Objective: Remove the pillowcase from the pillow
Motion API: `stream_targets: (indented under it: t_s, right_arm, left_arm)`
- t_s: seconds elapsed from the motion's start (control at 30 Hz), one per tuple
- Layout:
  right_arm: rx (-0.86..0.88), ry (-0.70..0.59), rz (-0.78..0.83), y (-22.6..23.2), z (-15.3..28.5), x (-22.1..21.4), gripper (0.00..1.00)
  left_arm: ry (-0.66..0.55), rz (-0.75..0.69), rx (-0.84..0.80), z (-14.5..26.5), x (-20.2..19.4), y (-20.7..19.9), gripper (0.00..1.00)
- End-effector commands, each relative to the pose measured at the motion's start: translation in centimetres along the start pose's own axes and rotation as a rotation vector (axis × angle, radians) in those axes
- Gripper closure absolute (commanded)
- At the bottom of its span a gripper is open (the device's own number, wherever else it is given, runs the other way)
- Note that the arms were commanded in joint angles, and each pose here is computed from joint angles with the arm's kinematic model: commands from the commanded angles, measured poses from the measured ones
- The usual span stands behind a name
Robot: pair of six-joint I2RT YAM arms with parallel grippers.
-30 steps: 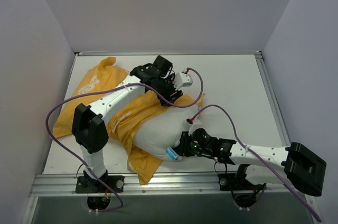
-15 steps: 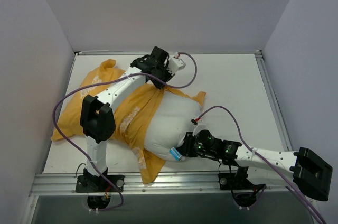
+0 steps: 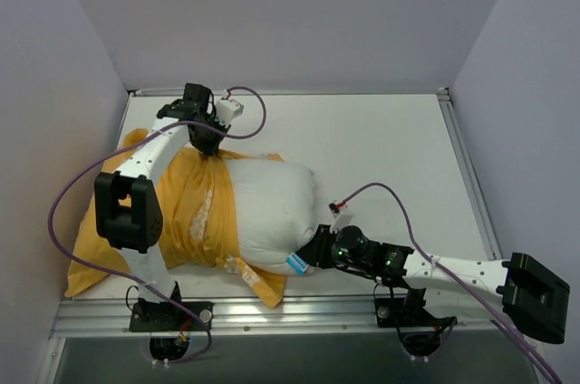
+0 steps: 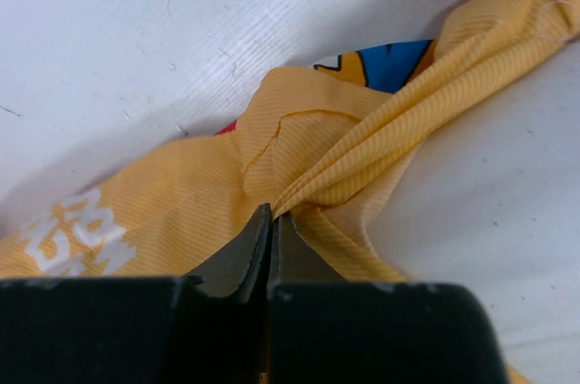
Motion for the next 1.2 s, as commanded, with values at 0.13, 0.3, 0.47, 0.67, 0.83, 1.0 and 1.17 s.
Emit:
stream_targets:
  t_s: [0.13,0.3,0.47,0.67,0.83,1.0,1.17]
  right_arm:
    - [-0.058,0.142,0.045,0.1,0.7,-1.3,1.00]
    - [-0.105,0.071,-0.025,0.0,0.0,1.7,1.00]
    - [-0.134,-0.046,-0.085,-0.9,1.3,5.7,1.00]
    - [-0.166,-0.131,-0.077,-1.8,2.3,8.7,1.00]
    - [-0.175,-0.102,-0.054,-2.4,1.6,10.0,1.00]
    - [-0.258,-0.106,-0.064,-5.0,1.8,12.7,1.00]
    - [-0.239,-0.130,-0.053,-5.6,2.2,14.5,1.00]
  left_arm:
    - [-0.339,-0.112,-0.169,8.7,4.6,-1.8,0.22]
    - [-0.409,-0.036,-0.195,17.4,6.5,-2.3,0.06]
    - [-0.300,0.063,0.035,23.9,1.9,0.6,0.06]
    - [-0.091,0.220,0.212,25.7,-11.3,5.6,0.06]
    - [0.138,0.281,0.221,24.3,-23.1,4.0,0.06]
    - [0.305,0.258,0.197,23.0,-29.1,3.3,0.06]
    - [0.324,0.310,0.248,20.3,-31.5,5.8,0.06]
Point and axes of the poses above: each gripper's point midway between its finger pads, its own z axis back along the fingers, its own y axis along the line the jaws close on, x = y × z, the point moved 6 cm from there along z, back along the fingers, and after that the axes turned 14 degrees about z, right-handed, at the moved point
